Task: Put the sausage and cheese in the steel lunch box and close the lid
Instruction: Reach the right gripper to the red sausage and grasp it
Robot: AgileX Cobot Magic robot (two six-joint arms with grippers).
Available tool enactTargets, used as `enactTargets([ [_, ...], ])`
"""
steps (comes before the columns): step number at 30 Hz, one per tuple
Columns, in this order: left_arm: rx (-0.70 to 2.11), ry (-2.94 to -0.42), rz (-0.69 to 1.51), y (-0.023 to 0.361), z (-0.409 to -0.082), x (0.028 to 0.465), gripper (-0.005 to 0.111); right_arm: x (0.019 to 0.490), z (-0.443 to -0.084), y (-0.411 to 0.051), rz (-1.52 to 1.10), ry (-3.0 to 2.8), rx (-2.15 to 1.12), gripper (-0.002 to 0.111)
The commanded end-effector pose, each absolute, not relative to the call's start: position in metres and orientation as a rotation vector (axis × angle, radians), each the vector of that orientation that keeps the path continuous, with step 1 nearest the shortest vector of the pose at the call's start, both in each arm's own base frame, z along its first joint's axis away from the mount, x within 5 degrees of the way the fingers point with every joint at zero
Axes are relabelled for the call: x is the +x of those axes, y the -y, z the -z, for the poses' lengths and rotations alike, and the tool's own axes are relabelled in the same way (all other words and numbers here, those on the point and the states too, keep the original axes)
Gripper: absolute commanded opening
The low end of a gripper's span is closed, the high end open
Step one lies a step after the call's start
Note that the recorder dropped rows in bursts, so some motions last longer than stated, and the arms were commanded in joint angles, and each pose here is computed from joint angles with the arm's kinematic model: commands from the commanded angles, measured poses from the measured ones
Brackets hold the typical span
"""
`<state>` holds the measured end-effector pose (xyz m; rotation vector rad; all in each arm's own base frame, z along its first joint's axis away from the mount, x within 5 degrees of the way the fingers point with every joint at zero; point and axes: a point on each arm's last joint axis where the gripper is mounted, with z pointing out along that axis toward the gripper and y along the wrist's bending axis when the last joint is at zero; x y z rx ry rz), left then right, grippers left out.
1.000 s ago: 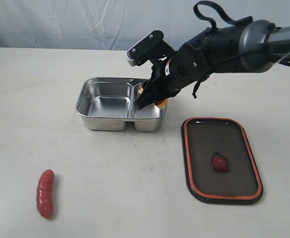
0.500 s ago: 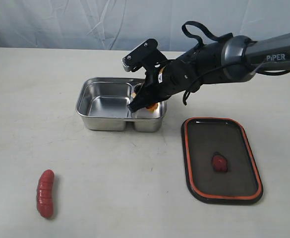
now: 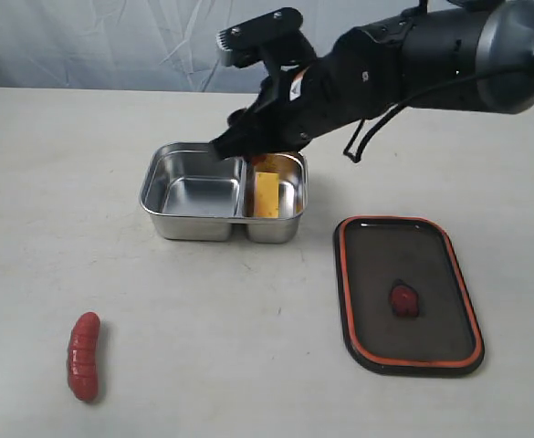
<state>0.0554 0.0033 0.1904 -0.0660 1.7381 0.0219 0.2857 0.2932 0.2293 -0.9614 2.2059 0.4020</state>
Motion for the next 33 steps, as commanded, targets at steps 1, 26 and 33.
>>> enactTargets([
  [1,-0.061,-1.720,-0.017,-0.003,-0.192,0.055,0.000,0.221,-0.233,-0.330,-0.493,-2.242,-1.213,0.053],
  [26,-0.061,-1.720,-0.017,-0.003,-0.192,0.055,0.000,0.134,-0.148,-0.465,-0.375,-2.684,-1.338,0.053],
  [33,-0.061,-1.720,-0.017,-0.003,-0.192,0.055,0.000,0.135,-0.121,-0.466,-0.279,-2.736,-1.363,0.050],
])
